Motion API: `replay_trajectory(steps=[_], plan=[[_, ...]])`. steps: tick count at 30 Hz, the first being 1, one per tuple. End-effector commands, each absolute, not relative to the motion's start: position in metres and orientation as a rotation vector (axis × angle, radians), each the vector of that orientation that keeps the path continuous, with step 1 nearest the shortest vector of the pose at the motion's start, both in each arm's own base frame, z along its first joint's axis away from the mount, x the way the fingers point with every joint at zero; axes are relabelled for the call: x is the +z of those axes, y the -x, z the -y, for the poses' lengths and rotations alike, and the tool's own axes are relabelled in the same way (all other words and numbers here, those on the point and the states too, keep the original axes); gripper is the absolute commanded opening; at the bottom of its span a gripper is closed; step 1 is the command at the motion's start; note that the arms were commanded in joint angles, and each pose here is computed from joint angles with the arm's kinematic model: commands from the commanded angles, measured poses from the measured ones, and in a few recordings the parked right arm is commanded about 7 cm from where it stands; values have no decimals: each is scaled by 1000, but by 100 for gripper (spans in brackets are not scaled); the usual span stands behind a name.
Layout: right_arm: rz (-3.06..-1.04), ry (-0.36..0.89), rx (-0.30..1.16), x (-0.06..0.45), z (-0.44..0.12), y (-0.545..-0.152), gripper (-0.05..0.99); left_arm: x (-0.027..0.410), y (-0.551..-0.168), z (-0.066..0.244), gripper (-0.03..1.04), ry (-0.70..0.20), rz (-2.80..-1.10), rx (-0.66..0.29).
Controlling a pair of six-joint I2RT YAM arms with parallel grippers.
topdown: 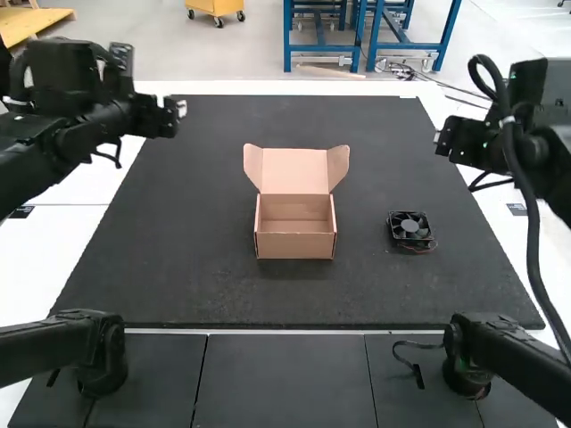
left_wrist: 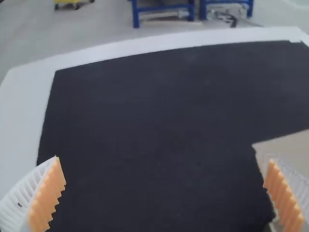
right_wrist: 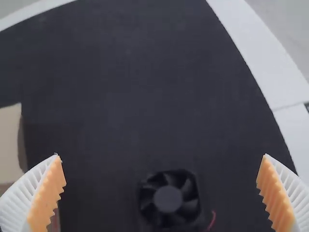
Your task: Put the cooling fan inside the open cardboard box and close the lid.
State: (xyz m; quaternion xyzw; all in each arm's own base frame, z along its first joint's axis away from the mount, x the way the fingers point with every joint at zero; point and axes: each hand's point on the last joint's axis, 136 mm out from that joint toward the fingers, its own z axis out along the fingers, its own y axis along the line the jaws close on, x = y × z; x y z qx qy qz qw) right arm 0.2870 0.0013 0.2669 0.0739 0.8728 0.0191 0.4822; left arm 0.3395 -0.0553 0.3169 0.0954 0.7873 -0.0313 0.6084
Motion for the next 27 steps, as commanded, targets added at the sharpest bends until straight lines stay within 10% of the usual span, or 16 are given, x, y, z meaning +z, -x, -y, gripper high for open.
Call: replay_trajectory(steps=[1, 9, 27], plan=[[-2208, -100, 11, 260, -3, -295, 91, 308, -331, 77, 97, -323, -1821, -81], [-2441, 8, 12, 214, -11, -309, 91, 265, -300, 132, 97, -504, -1894, -206], [-2724, 25, -66, 145, 20, -308, 90, 228, -266, 155, 97, -600, -2022, -376]])
